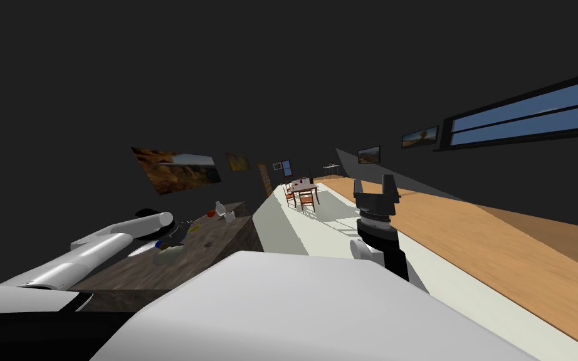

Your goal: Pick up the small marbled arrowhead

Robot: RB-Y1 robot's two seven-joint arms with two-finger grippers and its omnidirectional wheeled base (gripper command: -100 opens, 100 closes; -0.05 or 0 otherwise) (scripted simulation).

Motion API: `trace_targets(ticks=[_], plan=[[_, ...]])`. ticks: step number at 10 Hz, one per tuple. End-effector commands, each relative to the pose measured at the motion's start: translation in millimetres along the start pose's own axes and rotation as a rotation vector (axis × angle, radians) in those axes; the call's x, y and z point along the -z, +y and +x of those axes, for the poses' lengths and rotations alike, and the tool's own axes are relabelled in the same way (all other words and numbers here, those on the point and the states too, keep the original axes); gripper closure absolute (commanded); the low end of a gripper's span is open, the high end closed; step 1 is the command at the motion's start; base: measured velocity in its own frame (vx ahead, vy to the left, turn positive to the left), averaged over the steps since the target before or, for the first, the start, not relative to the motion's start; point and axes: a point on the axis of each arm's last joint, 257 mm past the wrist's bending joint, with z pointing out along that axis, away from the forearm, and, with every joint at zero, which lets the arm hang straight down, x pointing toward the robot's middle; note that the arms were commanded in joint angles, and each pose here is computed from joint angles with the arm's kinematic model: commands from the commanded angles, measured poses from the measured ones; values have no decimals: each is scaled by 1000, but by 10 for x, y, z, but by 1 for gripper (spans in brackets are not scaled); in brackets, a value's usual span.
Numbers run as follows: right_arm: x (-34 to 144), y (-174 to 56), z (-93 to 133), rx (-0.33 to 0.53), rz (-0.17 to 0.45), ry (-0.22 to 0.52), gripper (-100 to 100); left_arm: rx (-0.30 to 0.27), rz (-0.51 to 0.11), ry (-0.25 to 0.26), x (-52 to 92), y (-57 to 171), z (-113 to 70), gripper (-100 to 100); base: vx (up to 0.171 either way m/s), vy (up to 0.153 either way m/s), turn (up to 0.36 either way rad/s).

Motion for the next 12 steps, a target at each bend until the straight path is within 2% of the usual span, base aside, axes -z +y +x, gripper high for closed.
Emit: trace_targets(ticks=[1, 2, 3, 4, 5, 6, 7, 8, 10, 11, 12], plan=[[0, 0, 0, 0, 0, 0, 0, 0, 0, 0, 0, 0, 0, 0, 9, 1, 3], [0, 0, 0, 0, 0, 0, 0, -14, 56, 4, 141, -252, 35, -100, 10, -10, 362], [0, 0, 0, 0, 0, 0, 0, -9, 53, 1, 136, -237, 14, -100, 10, -31, 216], [0, 0, 0, 0, 0, 0, 0, -30, 65, 13, 156, -302, 106, -100, 5, -24, -17], [0, 0, 0, 0, 0, 0, 0, -31, 111, 10, 293, -499, 91, -100, 4, -15, 337], [0, 0, 0, 0, 0, 0, 0, -61, 129, 28, 326, -585, 229, -100, 10, -27, 204], [0, 0, 0, 0, 0, 0, 0, -64, 173, 26, 472, -772, 226, -100, 13, -27, 293], [0, 0, 0, 0, 0, 0, 0, -63, 172, 25, 470, -769, 221, -100, 11, -32, 179], [0, 0, 0, 0, 0, 0, 0, -96, 190, 45, 512, -852, 377, -100, 3, -12, -18], [0, 0, 0, 0, 0, 0, 0, -99, 232, 43, 663, -1025, 382, -100, 1, -3, 350], [0, 0, 0, 0, 0, 0, 0, -131, 250, 63, 709, -1094, 541, -100, 7, -25, 205]])
